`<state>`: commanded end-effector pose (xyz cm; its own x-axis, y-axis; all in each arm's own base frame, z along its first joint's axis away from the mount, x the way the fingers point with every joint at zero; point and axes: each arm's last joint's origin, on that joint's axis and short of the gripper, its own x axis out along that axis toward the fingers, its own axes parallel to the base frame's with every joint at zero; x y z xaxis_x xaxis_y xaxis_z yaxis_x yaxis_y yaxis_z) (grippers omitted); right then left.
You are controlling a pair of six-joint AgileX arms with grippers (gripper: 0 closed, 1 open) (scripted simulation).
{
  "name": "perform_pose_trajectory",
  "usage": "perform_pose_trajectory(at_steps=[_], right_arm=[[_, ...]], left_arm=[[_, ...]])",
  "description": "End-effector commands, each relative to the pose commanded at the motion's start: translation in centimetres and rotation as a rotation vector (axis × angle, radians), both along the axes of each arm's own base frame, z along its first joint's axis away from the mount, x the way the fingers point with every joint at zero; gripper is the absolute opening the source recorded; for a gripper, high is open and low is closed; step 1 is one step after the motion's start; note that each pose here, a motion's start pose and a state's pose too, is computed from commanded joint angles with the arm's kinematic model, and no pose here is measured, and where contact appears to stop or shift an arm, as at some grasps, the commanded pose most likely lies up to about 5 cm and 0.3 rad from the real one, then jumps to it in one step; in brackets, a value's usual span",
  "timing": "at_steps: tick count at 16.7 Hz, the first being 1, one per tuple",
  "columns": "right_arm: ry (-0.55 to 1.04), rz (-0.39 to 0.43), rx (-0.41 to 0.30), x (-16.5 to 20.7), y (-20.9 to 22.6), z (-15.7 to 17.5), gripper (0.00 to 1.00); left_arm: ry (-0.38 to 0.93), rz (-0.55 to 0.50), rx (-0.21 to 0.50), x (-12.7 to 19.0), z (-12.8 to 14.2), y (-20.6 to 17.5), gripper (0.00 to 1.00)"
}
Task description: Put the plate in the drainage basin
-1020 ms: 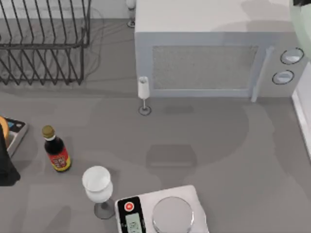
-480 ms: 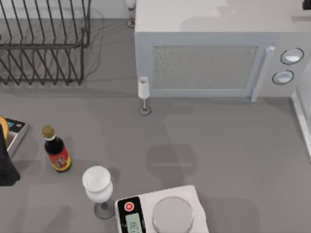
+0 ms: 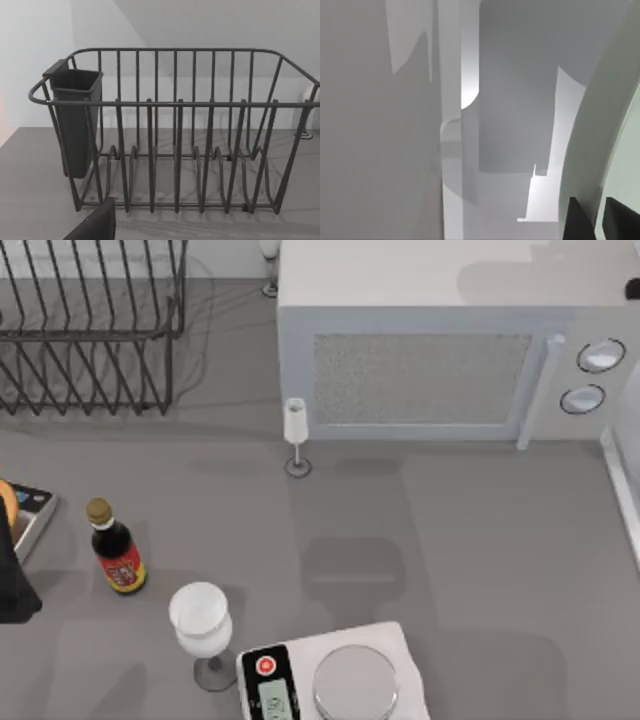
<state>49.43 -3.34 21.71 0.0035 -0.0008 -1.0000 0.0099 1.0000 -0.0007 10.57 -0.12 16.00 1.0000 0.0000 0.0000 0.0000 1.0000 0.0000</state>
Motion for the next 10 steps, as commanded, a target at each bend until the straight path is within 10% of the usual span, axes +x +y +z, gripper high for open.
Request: perform_pose_trajectory(at_steps=[10], right_arm=[[0.0,0.0,0.0,0.0,0.0,0.0,0.75]], left_arm=[[0.0,0.0,0.0,0.0,0.0,0.0,1.0]])
